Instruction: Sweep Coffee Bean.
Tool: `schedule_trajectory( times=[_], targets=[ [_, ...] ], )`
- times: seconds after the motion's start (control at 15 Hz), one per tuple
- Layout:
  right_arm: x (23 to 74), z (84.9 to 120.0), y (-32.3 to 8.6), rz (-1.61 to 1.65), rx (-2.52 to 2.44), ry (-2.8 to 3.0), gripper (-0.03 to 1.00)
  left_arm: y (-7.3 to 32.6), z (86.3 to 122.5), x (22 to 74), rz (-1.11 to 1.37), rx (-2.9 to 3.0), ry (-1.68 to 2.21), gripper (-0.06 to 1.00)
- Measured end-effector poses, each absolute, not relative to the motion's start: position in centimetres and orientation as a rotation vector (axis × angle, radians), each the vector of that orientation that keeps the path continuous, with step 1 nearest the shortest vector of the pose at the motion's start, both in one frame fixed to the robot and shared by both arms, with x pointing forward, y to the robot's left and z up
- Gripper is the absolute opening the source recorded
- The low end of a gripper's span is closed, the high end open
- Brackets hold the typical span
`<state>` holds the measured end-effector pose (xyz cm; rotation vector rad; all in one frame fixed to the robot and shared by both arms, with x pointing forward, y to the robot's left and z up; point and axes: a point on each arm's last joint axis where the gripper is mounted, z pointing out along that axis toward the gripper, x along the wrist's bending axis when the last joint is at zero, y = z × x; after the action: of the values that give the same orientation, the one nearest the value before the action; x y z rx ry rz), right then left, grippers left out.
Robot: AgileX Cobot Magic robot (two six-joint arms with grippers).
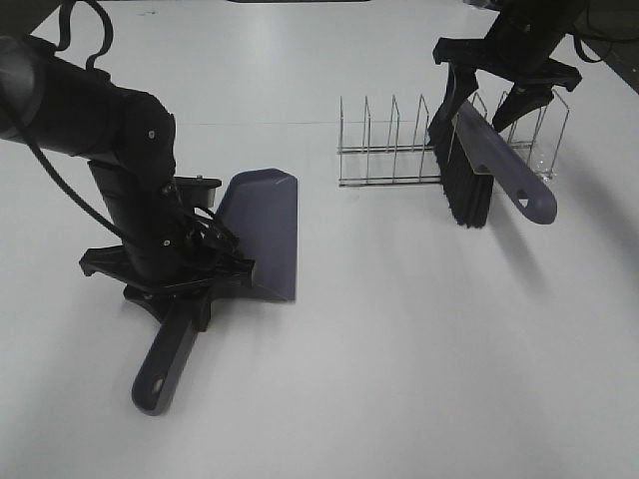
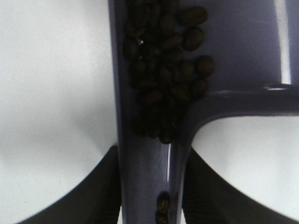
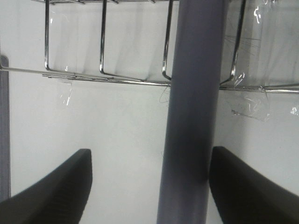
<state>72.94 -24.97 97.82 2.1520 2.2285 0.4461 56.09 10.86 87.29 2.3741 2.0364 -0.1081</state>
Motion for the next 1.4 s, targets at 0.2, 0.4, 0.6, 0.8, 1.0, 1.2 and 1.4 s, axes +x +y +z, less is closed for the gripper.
schedule_trajectory(
  times=[0.2,0.4,0.6,0.8,1.0,1.2,1.4],
  targets=[
    [72.6,99.6,-25.0,0.483,2.128,2.211,0.63,10.8,87.2,56.2,-0.105,2.377,2.035,0.33],
    [71.6,102.3,-25.1,0.530,2.096,2.188,0.63,10.8,87.3,56.2,-0.103,2.375,2.033,0.33],
    [69.6,104.9,-25.2,0.552,2.082,2.177,0.63,10.8,87.2,56.3,-0.099,2.373,2.030,0.49],
    [67.1,107.1,-25.3,0.565,2.073,2.170,0.63,10.8,87.5,56.2,-0.104,2.377,2.033,0.68],
    [63.7,108.9,-25.6,0.563,2.075,2.171,0.63,11.0,90.0,55.9,-0.096,2.376,2.002,0.70],
    [59.4,109.9,-25.9,0.539,2.083,2.186,0.63,12.2,94.6,56.3,-0.035,2.302,1.949,0.70],
    [54.1,110.9,-26.4,0.521,2.073,2.184,0.63,19.0,98.8,58.9,0.036,2.183,2.037,0.70]
  ],
)
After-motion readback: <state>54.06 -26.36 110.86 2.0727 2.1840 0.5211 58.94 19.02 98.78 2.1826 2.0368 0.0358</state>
